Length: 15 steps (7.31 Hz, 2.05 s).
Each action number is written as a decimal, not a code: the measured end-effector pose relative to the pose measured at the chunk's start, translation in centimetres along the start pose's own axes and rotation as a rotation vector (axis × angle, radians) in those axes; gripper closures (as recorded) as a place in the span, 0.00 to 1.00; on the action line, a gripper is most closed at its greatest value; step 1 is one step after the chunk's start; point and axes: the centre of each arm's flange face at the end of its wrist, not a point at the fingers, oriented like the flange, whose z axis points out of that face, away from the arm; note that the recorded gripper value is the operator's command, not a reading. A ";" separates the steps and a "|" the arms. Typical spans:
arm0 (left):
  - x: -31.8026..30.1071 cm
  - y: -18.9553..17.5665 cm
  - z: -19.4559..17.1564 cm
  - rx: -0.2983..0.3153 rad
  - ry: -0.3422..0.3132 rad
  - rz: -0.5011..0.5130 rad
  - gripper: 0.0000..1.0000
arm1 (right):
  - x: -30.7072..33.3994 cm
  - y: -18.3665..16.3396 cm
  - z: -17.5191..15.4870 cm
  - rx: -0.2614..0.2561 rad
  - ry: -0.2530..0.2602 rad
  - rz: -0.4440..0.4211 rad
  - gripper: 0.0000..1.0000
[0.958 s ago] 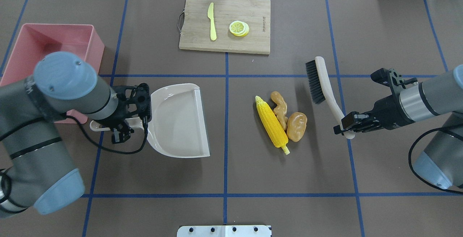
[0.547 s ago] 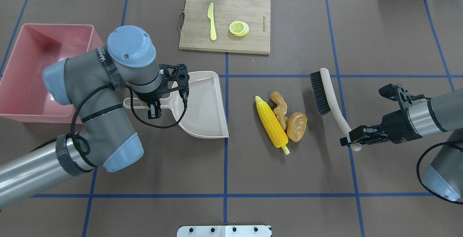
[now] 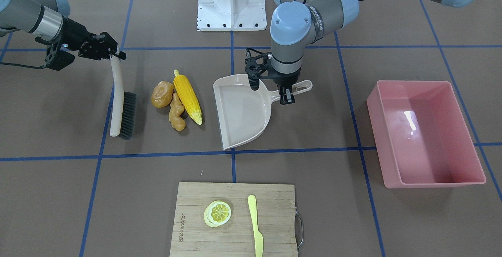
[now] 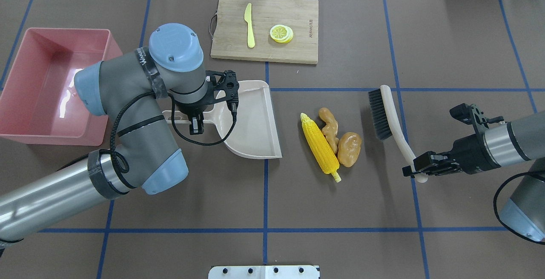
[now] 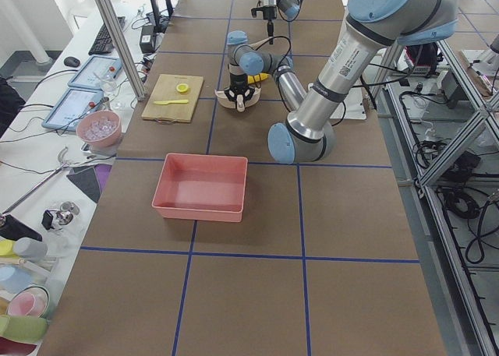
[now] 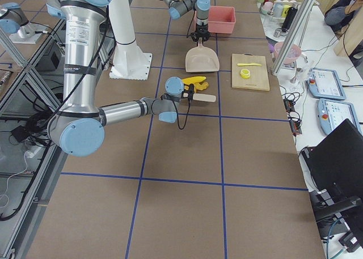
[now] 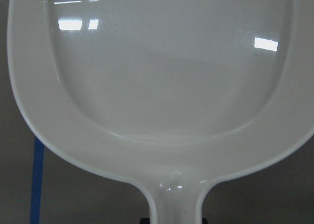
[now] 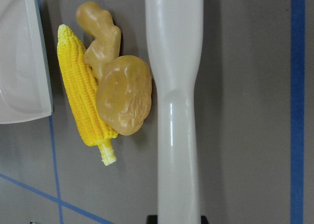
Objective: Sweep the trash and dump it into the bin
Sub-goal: 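Move the dustpan beside the corn with the left gripper while the right brings the brush, then sweep the corn, potato and ginger into the dustpan with the right gripper's brush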
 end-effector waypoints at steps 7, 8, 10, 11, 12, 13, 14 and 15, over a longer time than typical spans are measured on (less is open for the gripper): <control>4.7 -3.0 2.4 0.025 0.049 0.050 1.00 | -3.2 5.0 4.1 0.005 -0.020 0.117 1.00; 4.7 -3.1 2.4 0.026 0.049 0.051 1.00 | -3.4 5.5 4.7 0.004 -0.020 0.114 1.00; 4.7 -3.1 2.5 0.027 0.050 0.051 1.00 | -3.9 7.0 6.6 0.000 -0.017 0.103 1.00; 4.7 -3.0 2.6 0.027 0.050 0.051 1.00 | -4.3 7.6 7.5 -0.007 -0.016 0.097 1.00; 4.7 -3.0 2.6 0.026 0.051 0.051 1.00 | -5.1 7.9 8.4 -0.014 -0.018 0.093 1.00; 4.6 -3.0 2.7 0.025 0.051 0.051 1.00 | -6.7 7.7 9.6 -0.015 -0.016 0.092 1.00; 4.6 -2.9 2.7 0.025 0.051 0.051 1.00 | -8.9 7.3 11.0 -0.011 -0.010 0.093 1.00; 4.6 -2.9 2.7 0.025 0.051 0.051 1.00 | -11.4 7.0 12.4 -0.008 -0.004 0.093 1.00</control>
